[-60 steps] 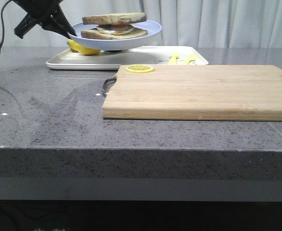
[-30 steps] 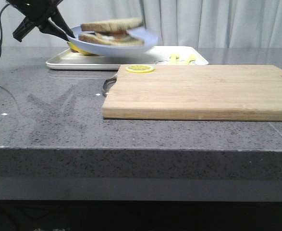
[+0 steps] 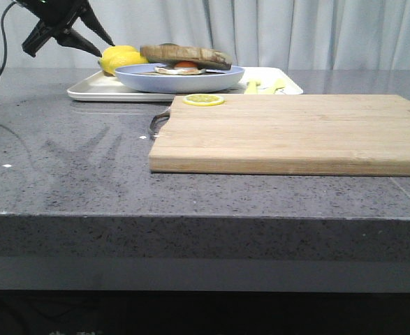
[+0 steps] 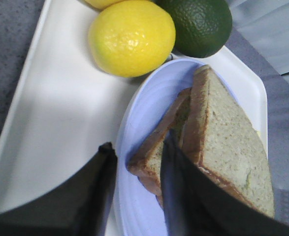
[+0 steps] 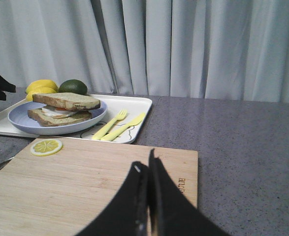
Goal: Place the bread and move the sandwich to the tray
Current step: 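Lower the plate onto the white tray beside the lemons, then open the left gripper and raise it away from the plate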
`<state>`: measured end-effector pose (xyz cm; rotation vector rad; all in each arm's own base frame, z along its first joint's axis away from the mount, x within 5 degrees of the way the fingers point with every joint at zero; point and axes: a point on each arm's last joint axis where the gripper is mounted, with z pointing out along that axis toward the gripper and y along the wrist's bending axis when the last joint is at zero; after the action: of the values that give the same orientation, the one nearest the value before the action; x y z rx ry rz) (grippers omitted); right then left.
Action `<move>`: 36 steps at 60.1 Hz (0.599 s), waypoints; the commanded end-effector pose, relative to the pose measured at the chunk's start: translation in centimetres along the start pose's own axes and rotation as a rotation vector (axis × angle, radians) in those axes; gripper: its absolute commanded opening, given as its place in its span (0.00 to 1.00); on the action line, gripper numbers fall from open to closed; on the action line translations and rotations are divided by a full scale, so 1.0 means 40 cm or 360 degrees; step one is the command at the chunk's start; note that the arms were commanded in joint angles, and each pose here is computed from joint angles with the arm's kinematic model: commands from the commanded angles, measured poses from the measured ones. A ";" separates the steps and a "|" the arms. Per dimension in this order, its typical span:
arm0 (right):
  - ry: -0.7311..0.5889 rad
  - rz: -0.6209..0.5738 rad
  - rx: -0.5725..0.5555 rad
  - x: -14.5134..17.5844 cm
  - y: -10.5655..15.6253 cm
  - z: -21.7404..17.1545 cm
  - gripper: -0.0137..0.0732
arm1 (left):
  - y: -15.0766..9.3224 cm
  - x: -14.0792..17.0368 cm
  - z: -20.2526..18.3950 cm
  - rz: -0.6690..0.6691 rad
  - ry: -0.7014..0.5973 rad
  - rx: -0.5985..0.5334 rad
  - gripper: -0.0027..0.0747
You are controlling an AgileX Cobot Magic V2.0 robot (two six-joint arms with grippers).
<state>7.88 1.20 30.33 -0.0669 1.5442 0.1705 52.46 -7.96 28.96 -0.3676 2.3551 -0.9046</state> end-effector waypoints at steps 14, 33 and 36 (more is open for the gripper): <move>-0.0168 0.0002 -0.0006 -0.040 0.002 -0.003 0.09 | -0.063 -0.060 -0.150 -0.0026 -0.0171 0.0171 0.63; -0.0168 0.0002 -0.0006 -0.040 0.002 -0.003 0.09 | -0.056 -0.095 -0.280 0.0084 -0.0246 0.0137 0.26; -0.0168 0.0002 -0.0006 -0.040 0.002 -0.003 0.09 | -0.062 -0.093 -0.288 0.0096 -0.0245 0.0140 0.15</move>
<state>7.88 1.20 30.33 -0.0669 1.5442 0.1705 50.66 -2.05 33.42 -0.3783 2.3100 -0.8786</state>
